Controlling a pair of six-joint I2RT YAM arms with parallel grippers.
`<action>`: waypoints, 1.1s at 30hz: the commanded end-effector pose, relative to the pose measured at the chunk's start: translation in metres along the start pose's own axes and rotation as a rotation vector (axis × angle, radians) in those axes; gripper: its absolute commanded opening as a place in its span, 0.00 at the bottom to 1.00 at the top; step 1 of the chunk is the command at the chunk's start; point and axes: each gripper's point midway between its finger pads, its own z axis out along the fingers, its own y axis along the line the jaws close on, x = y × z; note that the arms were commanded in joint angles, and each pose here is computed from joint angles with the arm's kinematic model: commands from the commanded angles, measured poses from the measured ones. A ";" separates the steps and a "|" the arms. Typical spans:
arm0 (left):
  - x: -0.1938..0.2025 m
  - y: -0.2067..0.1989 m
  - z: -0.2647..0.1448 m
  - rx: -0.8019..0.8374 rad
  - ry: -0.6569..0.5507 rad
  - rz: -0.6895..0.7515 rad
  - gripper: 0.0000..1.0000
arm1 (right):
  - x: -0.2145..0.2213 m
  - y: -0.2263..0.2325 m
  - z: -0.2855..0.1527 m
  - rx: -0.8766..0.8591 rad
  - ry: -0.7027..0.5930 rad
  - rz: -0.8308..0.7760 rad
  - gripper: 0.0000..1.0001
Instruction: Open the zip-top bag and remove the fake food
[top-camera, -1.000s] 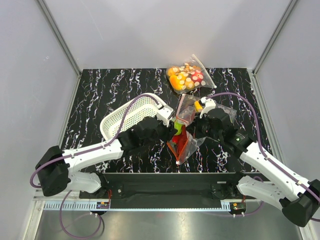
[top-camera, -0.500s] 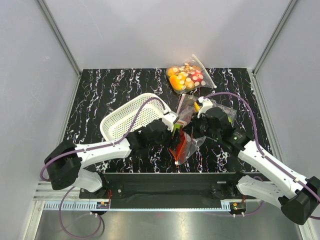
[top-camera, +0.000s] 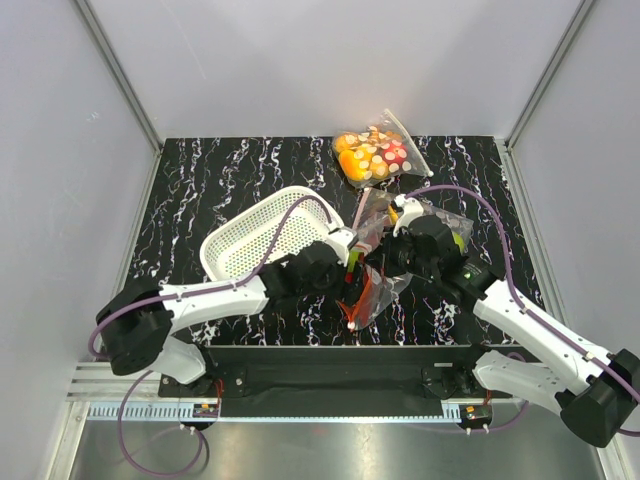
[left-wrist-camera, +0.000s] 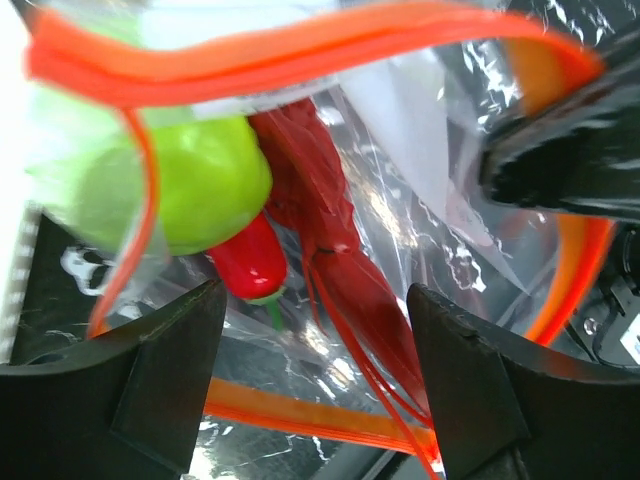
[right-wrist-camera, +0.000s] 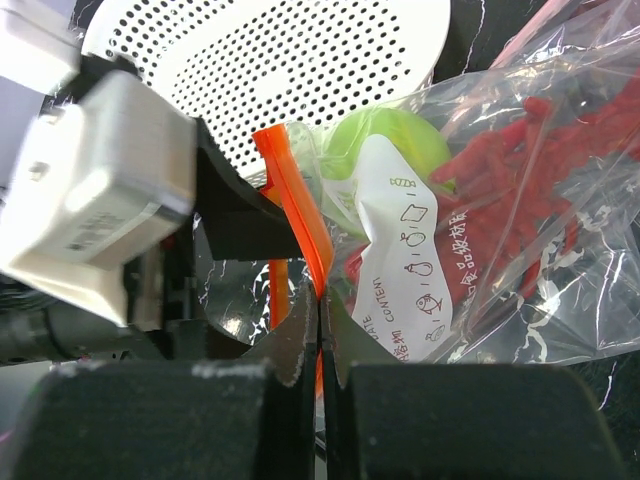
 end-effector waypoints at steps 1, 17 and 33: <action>-0.006 -0.021 0.004 0.081 0.015 -0.042 0.79 | -0.015 0.007 -0.004 -0.023 -0.066 -0.004 0.00; 0.005 -0.020 0.009 0.129 0.048 -0.113 0.00 | -0.017 -0.001 -0.008 0.027 -0.075 -0.024 0.23; -0.018 0.040 -0.025 0.066 -0.064 -0.199 0.00 | 0.028 -0.079 -0.020 0.395 -0.014 0.060 0.86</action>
